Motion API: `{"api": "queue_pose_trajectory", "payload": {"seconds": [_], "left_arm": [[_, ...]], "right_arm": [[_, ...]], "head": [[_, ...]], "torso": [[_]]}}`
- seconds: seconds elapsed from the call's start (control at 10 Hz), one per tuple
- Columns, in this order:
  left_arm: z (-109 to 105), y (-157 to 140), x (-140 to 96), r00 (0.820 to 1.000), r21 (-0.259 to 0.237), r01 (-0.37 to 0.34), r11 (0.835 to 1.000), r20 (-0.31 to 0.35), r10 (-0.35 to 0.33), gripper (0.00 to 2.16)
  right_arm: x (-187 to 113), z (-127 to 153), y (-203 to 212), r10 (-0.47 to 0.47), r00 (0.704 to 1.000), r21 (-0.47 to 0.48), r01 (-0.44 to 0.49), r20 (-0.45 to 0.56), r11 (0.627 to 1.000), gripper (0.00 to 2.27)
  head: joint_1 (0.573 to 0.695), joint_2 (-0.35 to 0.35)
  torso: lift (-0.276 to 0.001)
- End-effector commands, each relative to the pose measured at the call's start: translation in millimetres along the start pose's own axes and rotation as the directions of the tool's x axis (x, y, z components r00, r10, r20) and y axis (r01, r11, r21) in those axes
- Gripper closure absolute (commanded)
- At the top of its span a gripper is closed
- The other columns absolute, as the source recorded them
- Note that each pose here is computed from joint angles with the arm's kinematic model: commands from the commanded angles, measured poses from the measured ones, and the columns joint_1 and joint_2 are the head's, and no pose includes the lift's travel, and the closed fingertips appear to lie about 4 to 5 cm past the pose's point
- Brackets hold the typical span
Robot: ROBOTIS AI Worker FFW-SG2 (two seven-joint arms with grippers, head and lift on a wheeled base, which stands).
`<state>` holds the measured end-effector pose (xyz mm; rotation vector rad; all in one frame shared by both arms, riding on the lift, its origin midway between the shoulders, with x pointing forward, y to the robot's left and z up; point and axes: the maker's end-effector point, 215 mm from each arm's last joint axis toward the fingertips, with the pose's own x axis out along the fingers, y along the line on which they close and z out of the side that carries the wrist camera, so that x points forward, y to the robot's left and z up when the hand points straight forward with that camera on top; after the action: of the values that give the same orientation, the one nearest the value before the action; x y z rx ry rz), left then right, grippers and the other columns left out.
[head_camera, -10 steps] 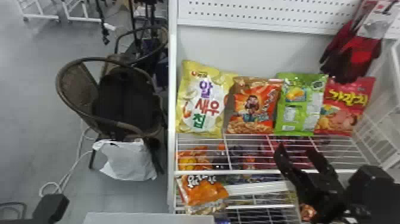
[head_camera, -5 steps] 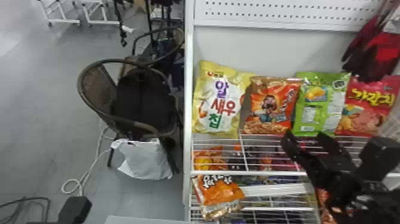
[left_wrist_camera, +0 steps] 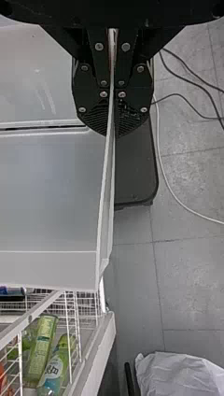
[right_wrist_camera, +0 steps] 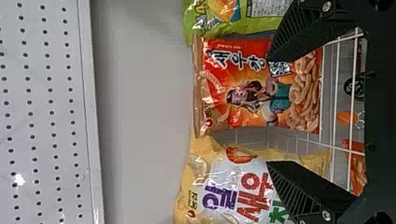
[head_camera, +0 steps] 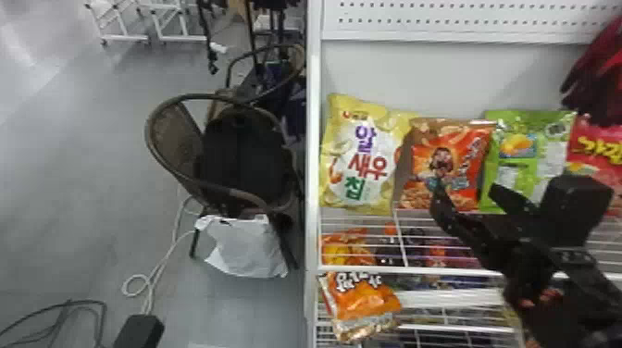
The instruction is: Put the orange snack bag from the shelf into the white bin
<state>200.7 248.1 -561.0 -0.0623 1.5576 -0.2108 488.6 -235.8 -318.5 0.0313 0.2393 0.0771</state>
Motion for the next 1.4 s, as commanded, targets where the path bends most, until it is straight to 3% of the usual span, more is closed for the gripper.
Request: {"api": "queue_pose_trajectory", "payload": {"seconds": [0.0, 0.7, 1.0, 1.3], "left_arm": [[0.3, -2.9, -0.2, 1.0, -0.004, 0.013, 1.0, 0.002, -0.013, 2.14], [6.2, 3.0, -4.9, 0.999, -0.036, 0.038, 0.999, 0.03, -0.036, 2.14], [9.1, 0.1, -5.0, 0.998, -0.031, 0.045, 0.999, 0.034, -0.044, 2.14], [17.9, -4.4, -6.9, 0.998, -0.016, 0.049, 0.999, 0.045, -0.048, 2.14]], "right_arm": [[16.9, 4.0, 9.4, 0.014, 1.0, -0.022, -0.014, -0.008, 1.0, 0.1], [101.2, 3.7, 7.9, -0.047, 0.998, -0.085, 0.043, -0.042, 0.995, 0.1], [116.0, 1.9, -28.4, -0.136, 0.989, -0.101, 0.13, -0.049, 0.986, 0.1], [123.3, -6.9, -41.5, -0.162, 0.984, -0.111, 0.153, -0.075, 0.982, 0.1]], "head": [[0.695, 0.016], [0.695, 0.057], [0.695, 0.031], [0.695, -0.015]], "torso": [[0.001], [0.001], [0.001], [0.001]]}}
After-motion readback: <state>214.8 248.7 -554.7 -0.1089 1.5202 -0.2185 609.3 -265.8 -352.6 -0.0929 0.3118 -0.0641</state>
